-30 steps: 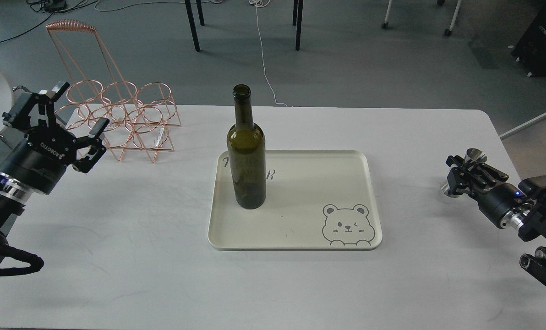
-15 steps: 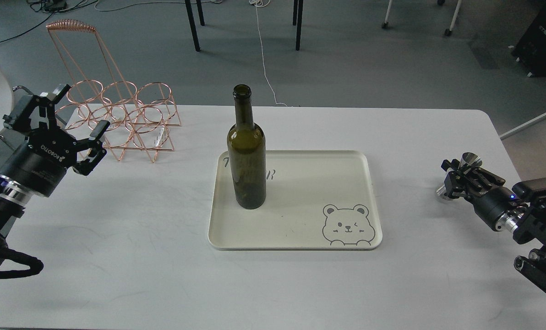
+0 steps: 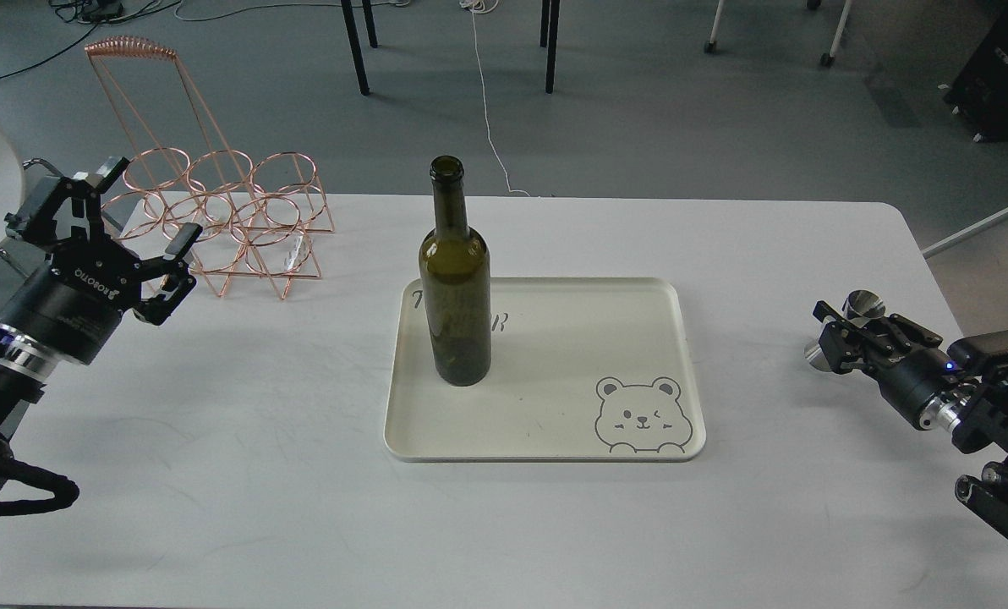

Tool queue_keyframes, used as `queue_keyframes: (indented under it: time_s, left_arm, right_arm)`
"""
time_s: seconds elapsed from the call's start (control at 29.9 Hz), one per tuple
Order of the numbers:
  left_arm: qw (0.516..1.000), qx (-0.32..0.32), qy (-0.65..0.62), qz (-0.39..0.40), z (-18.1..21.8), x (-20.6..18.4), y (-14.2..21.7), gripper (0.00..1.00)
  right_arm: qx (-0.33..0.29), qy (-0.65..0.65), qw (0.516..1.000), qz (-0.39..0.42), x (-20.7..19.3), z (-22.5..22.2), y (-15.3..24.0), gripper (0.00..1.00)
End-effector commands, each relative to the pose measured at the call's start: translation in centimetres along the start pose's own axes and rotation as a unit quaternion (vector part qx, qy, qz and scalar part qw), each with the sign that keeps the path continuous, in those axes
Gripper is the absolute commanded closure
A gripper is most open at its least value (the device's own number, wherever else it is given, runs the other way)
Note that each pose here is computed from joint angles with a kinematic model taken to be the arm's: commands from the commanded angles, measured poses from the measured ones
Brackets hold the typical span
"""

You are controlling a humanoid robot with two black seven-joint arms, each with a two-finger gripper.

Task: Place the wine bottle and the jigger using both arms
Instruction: 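Lower the jigger onto the table beside the tray and release it, then withdraw the right gripper and swing the left gripper toward the bottle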

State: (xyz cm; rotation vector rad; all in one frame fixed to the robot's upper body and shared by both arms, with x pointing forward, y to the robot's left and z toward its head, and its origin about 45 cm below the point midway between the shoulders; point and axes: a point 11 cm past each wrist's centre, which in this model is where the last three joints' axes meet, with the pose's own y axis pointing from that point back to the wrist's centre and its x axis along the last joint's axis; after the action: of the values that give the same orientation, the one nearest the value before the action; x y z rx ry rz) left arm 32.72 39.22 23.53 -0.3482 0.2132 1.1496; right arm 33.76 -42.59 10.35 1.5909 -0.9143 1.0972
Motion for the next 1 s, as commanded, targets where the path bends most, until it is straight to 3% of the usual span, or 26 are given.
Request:
queue_keyframes:
  time_s: [0.0,0.17,0.67,0.8,0.97]
  left_arm:
    - [1.0,-0.001,0.0,-0.001,0.1,0.0,-0.1,0.02]
    - [1.0,0.0,0.001,-0.001,0.0,-0.1,0.0,0.02]
    - [1.0,0.0,-0.001,-0.004,0.0,-0.2,-0.1,0.02]
    - [1.0,0.0,-0.001,-0.004,0.0,-0.2,-0.1,0.02]
    - [1.0,0.0,-0.007,-0.004,0.3,-0.1,-0.1,0.02]
  right_arm:
    - [0.002,-0.002,1.0,0.001,0.0,-0.1,0.0,0.23]
    - [-0.012,0.01,1.0,-0.004,0.6,1.5,1.3,0.08]
    - [0.023,-0.003,0.998,-0.052,-0.3,1.2,7.9,0.06]
    - [0.05,-0.044,0.997,-0.04,1.8,-0.8,9.4,0.06]
    - [0.076,-0.233,0.969,0.018,5.6,-6.8,9.2,0.05]
